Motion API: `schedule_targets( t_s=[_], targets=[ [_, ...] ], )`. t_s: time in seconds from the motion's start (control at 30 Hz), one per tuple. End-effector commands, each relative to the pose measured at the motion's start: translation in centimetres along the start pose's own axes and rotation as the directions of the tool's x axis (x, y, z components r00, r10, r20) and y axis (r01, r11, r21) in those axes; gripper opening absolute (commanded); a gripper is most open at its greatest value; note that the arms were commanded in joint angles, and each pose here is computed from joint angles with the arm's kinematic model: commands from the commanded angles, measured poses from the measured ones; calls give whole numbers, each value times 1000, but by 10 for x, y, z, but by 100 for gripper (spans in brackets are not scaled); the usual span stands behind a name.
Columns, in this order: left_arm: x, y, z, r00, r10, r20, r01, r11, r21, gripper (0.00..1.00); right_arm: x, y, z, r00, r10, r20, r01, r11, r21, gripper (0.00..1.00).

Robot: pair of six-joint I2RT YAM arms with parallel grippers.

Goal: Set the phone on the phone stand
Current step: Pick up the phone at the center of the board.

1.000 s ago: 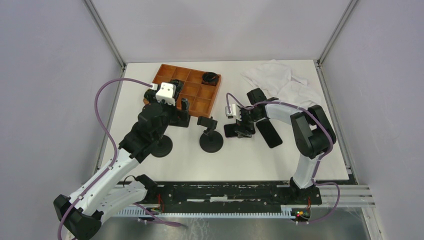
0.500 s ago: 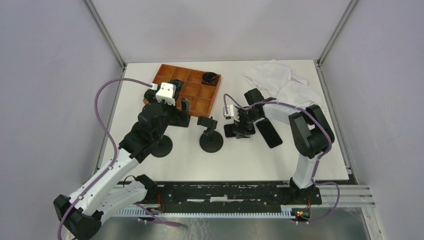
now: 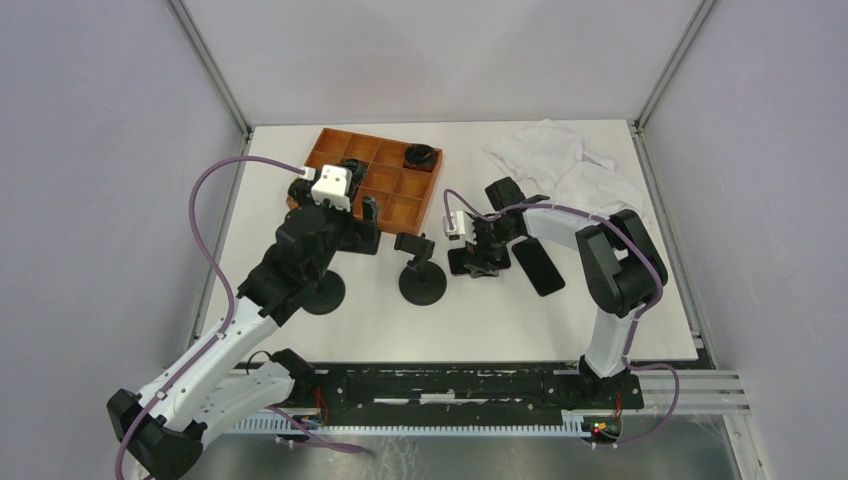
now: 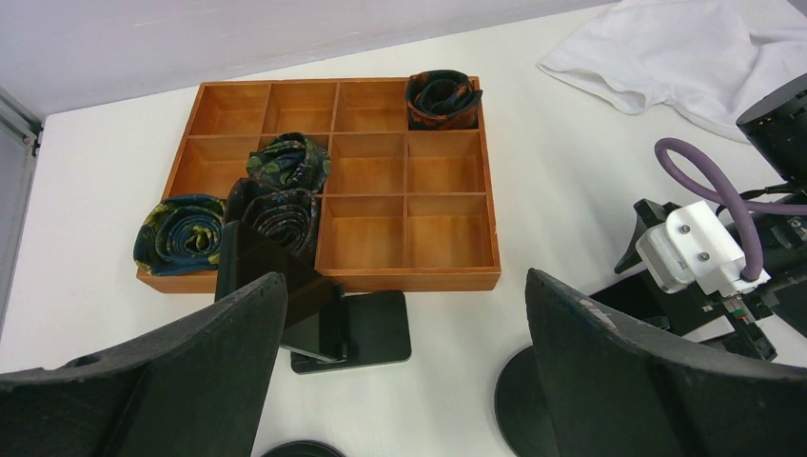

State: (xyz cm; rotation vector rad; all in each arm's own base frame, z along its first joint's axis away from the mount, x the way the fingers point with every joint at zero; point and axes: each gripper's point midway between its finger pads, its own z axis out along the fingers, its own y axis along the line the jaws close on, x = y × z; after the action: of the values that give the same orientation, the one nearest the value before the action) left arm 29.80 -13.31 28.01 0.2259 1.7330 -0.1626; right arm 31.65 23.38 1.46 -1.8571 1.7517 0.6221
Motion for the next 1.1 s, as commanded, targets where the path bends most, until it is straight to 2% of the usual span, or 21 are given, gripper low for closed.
schedule_targets(
  t_s=[0.0,0.5,0.73,1.07],
  targets=[
    [-15,2,-2,998,21,51,-21,1000,2,100,27,5,6,994,-5,-112,2,1000,-21,98],
    [-14,2,-1,999,22,48,-22,1000,3,100,30,10,10,991,-1,-130,-6,999,-49,96],
    [-15,2,-2,998,21,51,-21,1000,3,100,32,11,10,989,15,-148,-25,998,-64,81],
    [-16,3,-3,998,20,55,-20,1000,2,100,25,6,5,990,46,-137,-51,998,-33,37]
  ],
)
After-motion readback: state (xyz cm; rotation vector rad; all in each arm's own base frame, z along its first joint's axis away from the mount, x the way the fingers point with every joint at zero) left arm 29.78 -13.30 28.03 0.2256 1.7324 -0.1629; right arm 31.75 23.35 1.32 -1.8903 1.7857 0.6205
